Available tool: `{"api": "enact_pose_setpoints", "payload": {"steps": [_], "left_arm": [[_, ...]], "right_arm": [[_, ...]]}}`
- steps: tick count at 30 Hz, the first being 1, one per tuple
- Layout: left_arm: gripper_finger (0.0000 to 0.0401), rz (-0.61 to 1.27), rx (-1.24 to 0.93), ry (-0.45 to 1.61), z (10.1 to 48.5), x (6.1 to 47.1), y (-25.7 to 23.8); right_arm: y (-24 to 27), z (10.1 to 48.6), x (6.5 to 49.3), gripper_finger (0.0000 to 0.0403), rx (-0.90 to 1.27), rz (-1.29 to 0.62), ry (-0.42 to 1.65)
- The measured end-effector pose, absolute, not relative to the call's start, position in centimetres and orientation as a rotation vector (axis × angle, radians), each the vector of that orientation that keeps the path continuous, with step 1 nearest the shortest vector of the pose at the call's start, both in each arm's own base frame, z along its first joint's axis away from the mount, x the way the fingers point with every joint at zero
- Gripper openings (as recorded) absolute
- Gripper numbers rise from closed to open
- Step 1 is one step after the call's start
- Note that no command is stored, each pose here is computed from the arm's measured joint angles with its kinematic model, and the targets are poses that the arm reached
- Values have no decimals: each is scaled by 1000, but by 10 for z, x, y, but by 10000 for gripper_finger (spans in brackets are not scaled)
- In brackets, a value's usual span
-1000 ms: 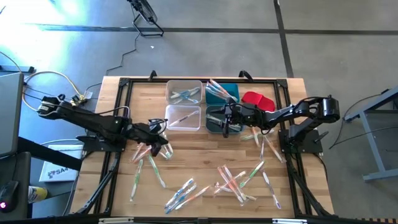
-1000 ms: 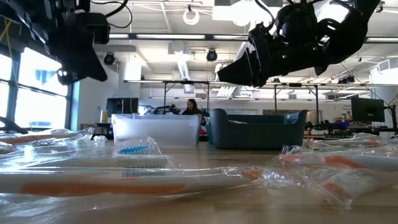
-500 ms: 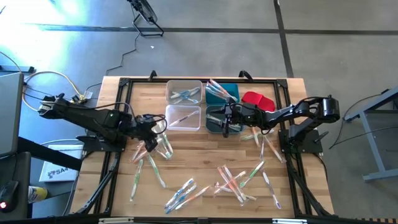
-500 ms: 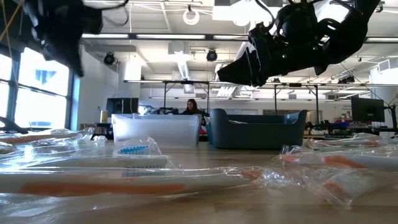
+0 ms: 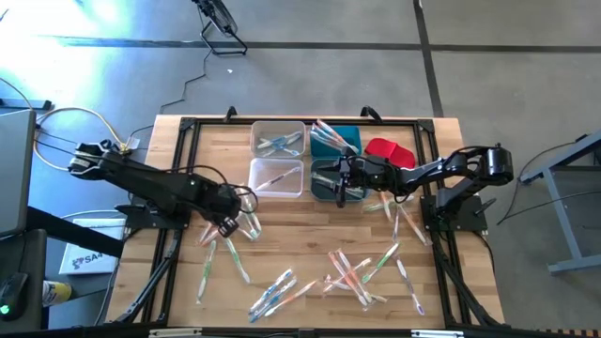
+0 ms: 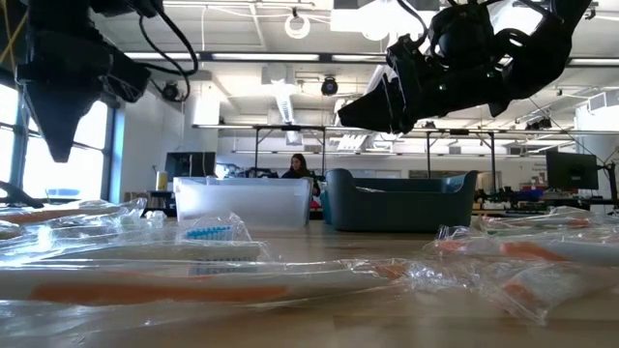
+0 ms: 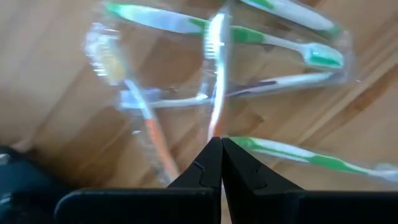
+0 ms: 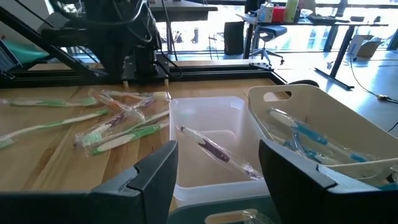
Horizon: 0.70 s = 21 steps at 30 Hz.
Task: Pick & Place Toothbrushes
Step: Put the orange toothbrush into the blue bin
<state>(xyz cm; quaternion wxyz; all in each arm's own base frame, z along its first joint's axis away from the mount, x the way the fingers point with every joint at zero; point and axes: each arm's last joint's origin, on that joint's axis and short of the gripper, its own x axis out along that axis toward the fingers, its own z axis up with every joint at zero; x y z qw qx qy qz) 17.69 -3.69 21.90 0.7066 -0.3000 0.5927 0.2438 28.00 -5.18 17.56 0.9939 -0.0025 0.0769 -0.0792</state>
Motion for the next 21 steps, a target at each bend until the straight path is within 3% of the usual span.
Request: {"api": "enact_pose_setpoints", "payload": {"steps": [10,21], "left_arm": [[16,514,-693,1343,211,187,-40],[140,470,-588,1428,204,187,-41]], "right_arm": [[-52,175,280,217,-5,-158,162],[-52,174,280,217,-5,-158,169]]}}
